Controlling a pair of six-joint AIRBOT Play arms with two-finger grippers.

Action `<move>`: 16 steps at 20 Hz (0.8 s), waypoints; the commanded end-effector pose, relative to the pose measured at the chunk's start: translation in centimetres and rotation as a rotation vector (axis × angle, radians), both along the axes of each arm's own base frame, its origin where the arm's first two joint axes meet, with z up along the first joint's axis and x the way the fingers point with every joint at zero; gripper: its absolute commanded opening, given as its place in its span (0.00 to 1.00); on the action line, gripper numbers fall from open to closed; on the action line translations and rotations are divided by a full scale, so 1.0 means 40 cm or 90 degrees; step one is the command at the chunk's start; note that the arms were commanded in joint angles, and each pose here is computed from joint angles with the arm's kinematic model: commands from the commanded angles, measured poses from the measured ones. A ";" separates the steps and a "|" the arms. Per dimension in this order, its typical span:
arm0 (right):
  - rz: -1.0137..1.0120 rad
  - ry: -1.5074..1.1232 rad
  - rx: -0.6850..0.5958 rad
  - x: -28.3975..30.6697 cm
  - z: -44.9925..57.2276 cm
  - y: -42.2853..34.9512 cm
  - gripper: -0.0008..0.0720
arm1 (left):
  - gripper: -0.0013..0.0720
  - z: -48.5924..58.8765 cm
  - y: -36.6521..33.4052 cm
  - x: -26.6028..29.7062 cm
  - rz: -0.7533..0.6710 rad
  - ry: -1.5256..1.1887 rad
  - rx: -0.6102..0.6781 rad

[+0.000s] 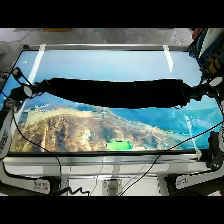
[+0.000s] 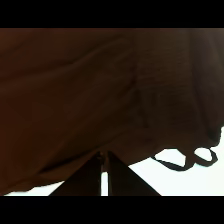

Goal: Fold the clothes and pants, and hang the long-sleeved shirts on hangers.

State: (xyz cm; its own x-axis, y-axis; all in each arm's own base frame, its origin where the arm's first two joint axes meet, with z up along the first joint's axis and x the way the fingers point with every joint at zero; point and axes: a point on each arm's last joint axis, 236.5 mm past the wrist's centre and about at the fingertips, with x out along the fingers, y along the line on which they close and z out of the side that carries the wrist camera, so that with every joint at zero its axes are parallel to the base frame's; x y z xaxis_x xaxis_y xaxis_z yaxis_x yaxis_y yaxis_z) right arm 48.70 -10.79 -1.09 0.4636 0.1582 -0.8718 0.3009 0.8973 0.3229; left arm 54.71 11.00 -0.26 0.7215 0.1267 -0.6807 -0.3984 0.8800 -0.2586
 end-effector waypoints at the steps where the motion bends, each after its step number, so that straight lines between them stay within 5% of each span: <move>1: 0.058 -0.040 0.022 0.029 0.066 0.132 0.05 | 0.04 0.099 0.014 -0.061 -0.095 0.040 0.137; 9: 0.169 -0.284 0.062 0.179 0.221 0.690 0.05 | 0.04 0.415 -0.103 -0.102 -0.172 -0.104 0.231; 16: 0.259 -0.295 0.179 0.088 0.182 1.176 0.04 | 0.04 0.619 -0.238 -0.210 -0.208 -0.206 0.187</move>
State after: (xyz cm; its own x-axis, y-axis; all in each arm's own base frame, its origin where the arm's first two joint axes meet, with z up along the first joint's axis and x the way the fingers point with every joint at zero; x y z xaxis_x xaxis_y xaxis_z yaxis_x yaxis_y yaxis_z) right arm 54.04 28.83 6.41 0.6671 0.5154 -0.5379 -0.2121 0.8235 0.5261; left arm 48.33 3.56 21.97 0.9086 0.0582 -0.4136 -0.0766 0.9967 -0.0282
